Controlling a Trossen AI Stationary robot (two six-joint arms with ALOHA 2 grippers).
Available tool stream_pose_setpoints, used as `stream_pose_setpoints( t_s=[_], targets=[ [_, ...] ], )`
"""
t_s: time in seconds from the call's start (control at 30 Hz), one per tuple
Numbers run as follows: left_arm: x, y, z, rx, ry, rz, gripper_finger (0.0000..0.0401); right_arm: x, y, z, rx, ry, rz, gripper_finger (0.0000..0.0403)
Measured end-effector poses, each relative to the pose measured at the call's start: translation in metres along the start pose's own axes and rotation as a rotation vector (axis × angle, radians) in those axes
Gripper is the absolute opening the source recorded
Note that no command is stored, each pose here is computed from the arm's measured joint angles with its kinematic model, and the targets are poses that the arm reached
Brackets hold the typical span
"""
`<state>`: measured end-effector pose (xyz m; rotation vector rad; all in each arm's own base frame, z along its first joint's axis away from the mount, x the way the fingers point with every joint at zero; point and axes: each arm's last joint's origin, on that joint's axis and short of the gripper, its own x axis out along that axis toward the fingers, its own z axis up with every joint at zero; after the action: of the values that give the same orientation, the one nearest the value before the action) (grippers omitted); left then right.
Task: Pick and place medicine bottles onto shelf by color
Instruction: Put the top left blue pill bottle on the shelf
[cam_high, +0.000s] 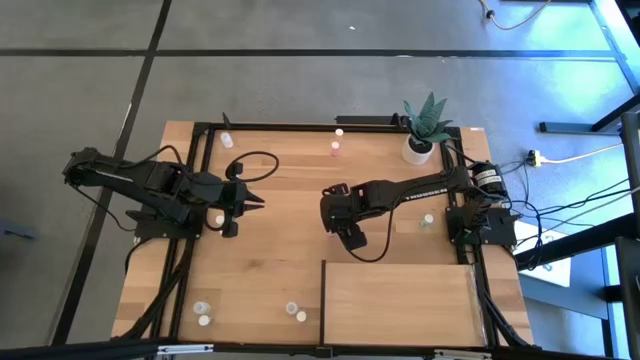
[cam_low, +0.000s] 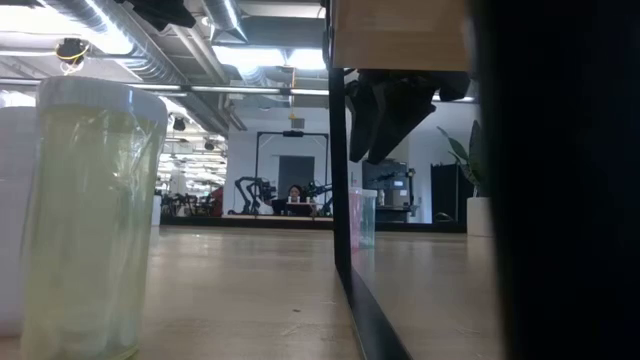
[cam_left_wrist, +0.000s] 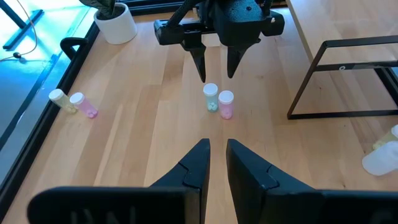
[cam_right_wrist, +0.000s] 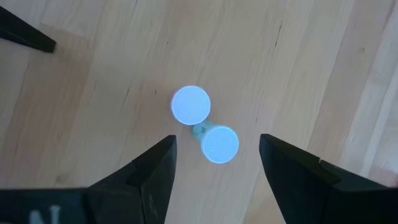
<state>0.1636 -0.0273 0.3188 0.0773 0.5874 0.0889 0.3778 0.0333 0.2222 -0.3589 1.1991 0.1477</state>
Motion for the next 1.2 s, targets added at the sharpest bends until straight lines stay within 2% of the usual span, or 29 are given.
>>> stream_pose_setpoints(
  t_s=[0.3, 0.63, 1.0, 1.2],
  targets=[
    [0.000, 0.000, 0.000, 0.000, 0.001, 0.000, 0.0047, 0.000, -0.002, -0.001, 0.011, 0.006, -0.001, 0.0243],
    [0.000, 0.000, 0.000, 0.000, 0.000, 0.000, 0.0047, 0.000, -0.005, -0.003, 0.039, 0.020, -0.002, 0.0324],
    [0.000, 0.000, 0.000, 0.000, 0.001, 0.000, 0.0047, 0.001, -0.006, -0.006, 0.091, 0.039, 0.034, 0.0328],
    [0.000, 0.000, 0.000, 0.000, 0.000, 0.000, 0.0047, 0.012, -0.011, -0.007, 0.087, 0.047, 0.059, 0.0328]
  ],
)
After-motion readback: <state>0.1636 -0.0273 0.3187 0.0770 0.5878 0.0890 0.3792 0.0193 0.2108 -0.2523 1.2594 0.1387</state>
